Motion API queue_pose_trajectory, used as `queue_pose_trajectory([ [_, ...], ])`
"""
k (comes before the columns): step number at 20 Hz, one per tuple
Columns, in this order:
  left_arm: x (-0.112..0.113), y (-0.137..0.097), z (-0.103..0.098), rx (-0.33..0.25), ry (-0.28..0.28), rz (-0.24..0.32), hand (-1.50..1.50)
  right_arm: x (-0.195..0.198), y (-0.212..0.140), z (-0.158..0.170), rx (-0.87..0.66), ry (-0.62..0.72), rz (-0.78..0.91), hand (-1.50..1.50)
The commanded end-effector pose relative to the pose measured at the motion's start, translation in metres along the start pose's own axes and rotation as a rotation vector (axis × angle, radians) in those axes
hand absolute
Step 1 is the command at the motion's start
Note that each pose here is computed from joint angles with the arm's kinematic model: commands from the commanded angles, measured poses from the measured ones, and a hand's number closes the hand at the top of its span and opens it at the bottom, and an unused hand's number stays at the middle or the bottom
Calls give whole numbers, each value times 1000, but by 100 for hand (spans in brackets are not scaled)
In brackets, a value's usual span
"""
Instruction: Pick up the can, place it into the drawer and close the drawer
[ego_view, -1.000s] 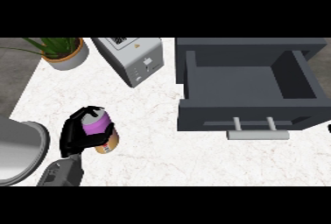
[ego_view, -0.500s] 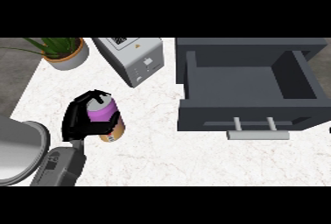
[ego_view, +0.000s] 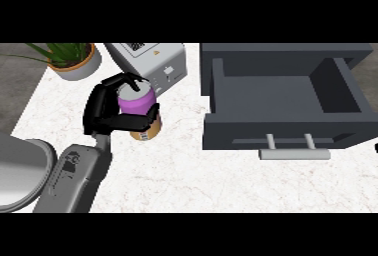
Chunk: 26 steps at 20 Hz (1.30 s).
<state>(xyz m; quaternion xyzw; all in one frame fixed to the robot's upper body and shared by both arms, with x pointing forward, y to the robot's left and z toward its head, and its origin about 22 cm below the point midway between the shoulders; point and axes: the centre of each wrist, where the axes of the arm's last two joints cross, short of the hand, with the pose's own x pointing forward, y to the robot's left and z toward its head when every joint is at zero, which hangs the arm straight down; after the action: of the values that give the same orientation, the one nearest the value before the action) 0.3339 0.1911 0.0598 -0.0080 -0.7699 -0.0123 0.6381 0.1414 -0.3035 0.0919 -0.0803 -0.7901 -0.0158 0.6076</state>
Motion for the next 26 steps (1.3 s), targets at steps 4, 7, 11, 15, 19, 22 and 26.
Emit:
queue_pose_trajectory([
  [4,52,-70,-11,-88,-15,5,150,4,-2,8,-4,-14,-9,-150],
  [7,86,-85,-37,-75,-30,-28,150,4,-12,2,-5,-2,9,-150],
  [11,98,-109,-51,-93,-65,-58,150,4,2,-2,4,-22,2,-150],
  [15,125,-128,-69,-104,-61,-42,150,11,-6,3,5,2,-11,-150],
  [19,141,-157,-77,-122,-57,-62,150,6,-25,2,-9,-18,6,-150],
  [22,169,-171,-92,-93,-54,-77,150,23,-5,-11,6,15,-4,-150],
  [26,166,-191,-87,-103,-59,-111,150,-1,-10,-16,14,8,2,-150],
])
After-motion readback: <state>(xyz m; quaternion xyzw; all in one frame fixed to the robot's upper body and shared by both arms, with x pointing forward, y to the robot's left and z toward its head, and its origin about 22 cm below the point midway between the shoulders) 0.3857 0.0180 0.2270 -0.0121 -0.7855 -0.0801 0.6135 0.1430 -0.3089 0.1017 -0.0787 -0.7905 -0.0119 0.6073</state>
